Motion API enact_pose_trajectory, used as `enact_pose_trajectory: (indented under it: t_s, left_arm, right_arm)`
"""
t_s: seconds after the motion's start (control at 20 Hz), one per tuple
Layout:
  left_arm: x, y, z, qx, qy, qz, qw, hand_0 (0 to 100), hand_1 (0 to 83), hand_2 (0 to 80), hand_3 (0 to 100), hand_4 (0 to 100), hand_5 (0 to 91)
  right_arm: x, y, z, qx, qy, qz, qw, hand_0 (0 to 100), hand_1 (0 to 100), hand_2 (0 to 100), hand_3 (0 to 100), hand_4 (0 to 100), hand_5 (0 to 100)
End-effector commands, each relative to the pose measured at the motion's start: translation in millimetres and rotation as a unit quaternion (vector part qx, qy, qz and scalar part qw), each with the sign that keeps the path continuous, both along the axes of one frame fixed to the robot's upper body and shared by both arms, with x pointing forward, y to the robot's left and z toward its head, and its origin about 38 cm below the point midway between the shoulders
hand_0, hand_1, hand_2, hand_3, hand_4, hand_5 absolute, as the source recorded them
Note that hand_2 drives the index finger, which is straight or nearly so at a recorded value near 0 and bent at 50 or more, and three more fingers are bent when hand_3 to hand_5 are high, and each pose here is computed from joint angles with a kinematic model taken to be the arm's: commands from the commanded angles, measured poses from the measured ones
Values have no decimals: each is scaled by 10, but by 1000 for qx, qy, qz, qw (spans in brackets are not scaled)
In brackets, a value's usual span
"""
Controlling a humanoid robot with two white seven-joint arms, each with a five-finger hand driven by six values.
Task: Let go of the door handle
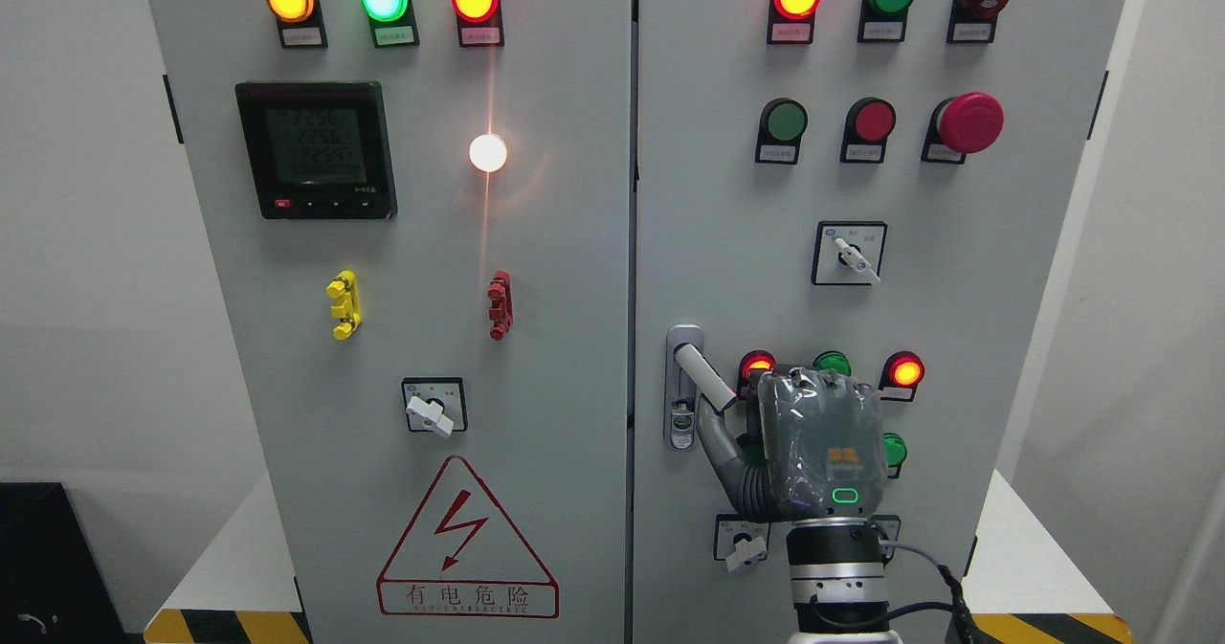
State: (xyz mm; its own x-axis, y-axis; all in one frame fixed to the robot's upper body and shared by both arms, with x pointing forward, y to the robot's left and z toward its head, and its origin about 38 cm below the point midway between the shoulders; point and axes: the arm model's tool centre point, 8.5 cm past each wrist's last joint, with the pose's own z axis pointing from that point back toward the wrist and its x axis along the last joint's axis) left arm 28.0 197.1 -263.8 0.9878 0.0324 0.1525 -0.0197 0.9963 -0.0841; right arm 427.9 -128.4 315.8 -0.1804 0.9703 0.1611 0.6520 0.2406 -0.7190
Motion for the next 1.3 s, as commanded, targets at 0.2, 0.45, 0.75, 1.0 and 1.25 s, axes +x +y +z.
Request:
enact_pose_trajectory:
  t_s: [0.2,0.45,0.75,1.0,1.25]
  left_arm:
    - [-50,0,-2,0,4,0,1000,120,556,0,0,0,0]
    - [-62,0,-3,0,6,0,1000,120,556,0,0,0,0]
    - [-60,0,-2,0,5,0,1000,120,556,0,0,0,0]
    - [-50,0,-2,0,4,0,1000,120,556,0,0,0,0]
    - [-52,0,-2,0,5,0,1000,120,556,0,0,0,0]
  right_arm:
    - [-10,-26,21,2,-4,-2,1000,552,385,928,1000,987,1000]
    - [-14,-42,30,2,-6,-4,1000,551,385,927,1000,987,1000]
    - [-18,-60,33,3,-7,-6,1000,552,384,926,1000,988,1000]
    - [-21,-60,37,4,-7,-6,1000,554,382,925,1000,988,1000]
    - [-21,-60,37,4,-7,-6,1000,556,379,926,1000,989,1000]
